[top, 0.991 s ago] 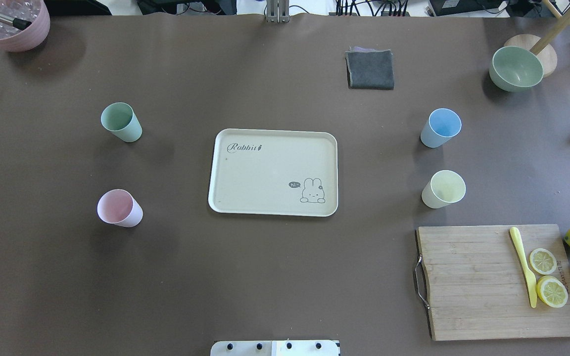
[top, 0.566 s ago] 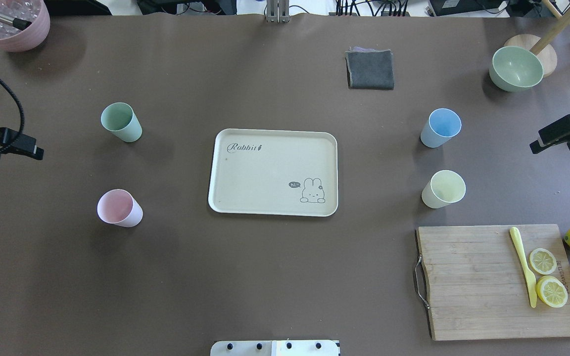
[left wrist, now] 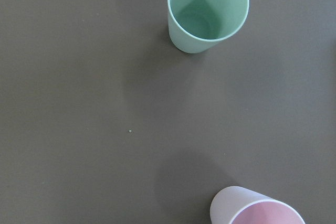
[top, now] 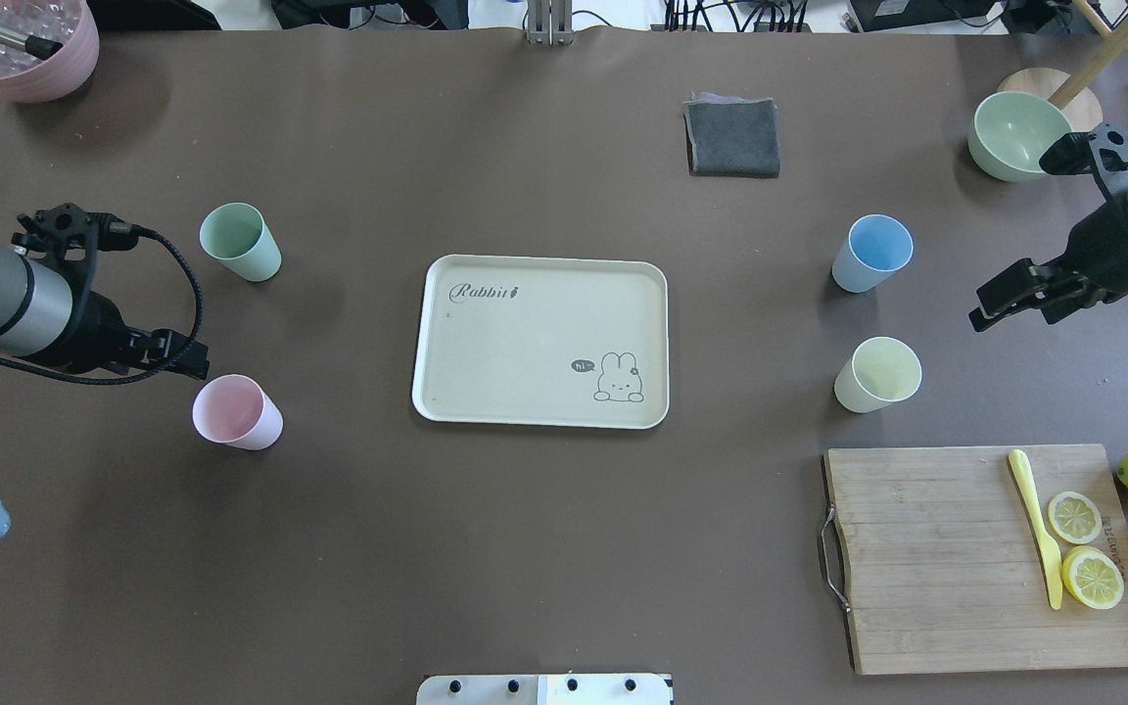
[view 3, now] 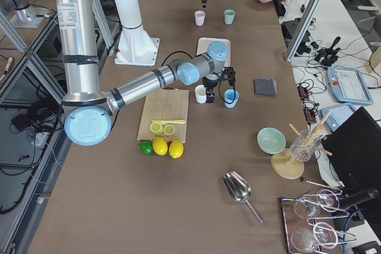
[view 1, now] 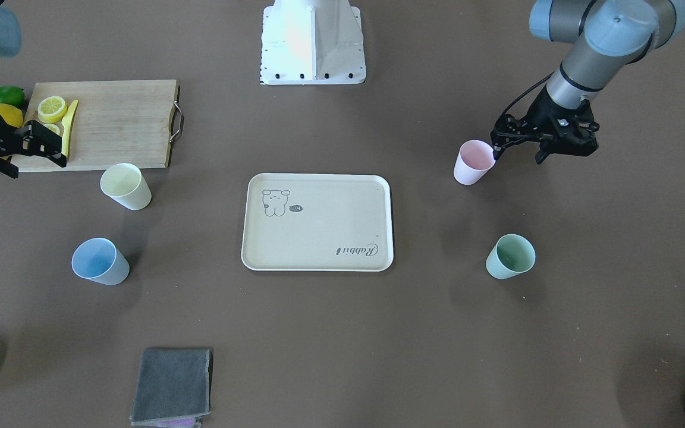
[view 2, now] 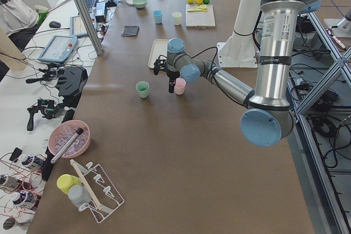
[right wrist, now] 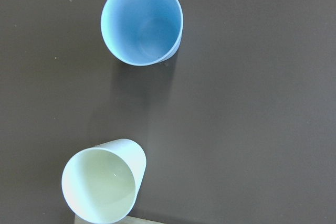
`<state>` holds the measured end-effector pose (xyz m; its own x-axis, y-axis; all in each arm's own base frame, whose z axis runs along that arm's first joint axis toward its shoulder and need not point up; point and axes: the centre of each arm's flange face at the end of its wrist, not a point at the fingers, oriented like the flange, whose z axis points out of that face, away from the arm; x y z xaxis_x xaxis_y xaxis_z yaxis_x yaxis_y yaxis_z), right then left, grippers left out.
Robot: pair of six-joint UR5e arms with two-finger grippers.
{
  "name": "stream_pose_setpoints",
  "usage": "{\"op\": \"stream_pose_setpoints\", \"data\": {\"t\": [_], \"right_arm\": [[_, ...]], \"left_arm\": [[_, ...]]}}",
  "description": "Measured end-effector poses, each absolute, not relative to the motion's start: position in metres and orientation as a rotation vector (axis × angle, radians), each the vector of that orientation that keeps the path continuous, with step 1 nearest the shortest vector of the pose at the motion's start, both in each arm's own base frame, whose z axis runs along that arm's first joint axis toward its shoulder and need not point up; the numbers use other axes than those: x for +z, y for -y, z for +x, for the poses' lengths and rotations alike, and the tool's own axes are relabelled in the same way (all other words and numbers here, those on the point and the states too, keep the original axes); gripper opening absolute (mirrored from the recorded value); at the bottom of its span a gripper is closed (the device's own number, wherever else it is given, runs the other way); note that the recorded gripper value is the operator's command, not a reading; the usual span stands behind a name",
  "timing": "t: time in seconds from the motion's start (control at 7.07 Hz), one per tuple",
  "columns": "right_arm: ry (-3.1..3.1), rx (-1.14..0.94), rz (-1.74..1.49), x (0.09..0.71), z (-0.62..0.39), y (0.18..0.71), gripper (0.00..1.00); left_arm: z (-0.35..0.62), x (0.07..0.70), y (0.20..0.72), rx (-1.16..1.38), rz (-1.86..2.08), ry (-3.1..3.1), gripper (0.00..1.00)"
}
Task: Place all cups on tray
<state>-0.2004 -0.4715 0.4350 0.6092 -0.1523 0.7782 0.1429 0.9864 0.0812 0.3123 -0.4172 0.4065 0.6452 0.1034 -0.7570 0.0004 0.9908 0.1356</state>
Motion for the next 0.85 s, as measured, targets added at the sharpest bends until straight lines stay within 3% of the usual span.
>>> {"op": "stream_pose_setpoints", "data": {"t": [0.14,0.28,0.42,0.85], "right_arm": [[0.902,-0.179,0.01,0.432,-0.208,0.475,0.91],[0.9,-0.181,0.004,0.432,-0.213,0.477,0.9],[0.898,-0.183,-0.004,0.435,-0.217,0.477,0.9],[0.884,-0.19,-0.052,0.445,-0.246,0.482,0.88]], "left_arm": [[0.326,0.409,0.411,0.073,0.119,-0.86,0.53],[0.34,0.411,0.404,0.079,0.108,-0.852,0.23],[0.353,0.411,0.398,0.079,0.104,-0.845,0.0],[0.365,0.403,0.39,0.056,0.096,-0.85,0.0]]}}
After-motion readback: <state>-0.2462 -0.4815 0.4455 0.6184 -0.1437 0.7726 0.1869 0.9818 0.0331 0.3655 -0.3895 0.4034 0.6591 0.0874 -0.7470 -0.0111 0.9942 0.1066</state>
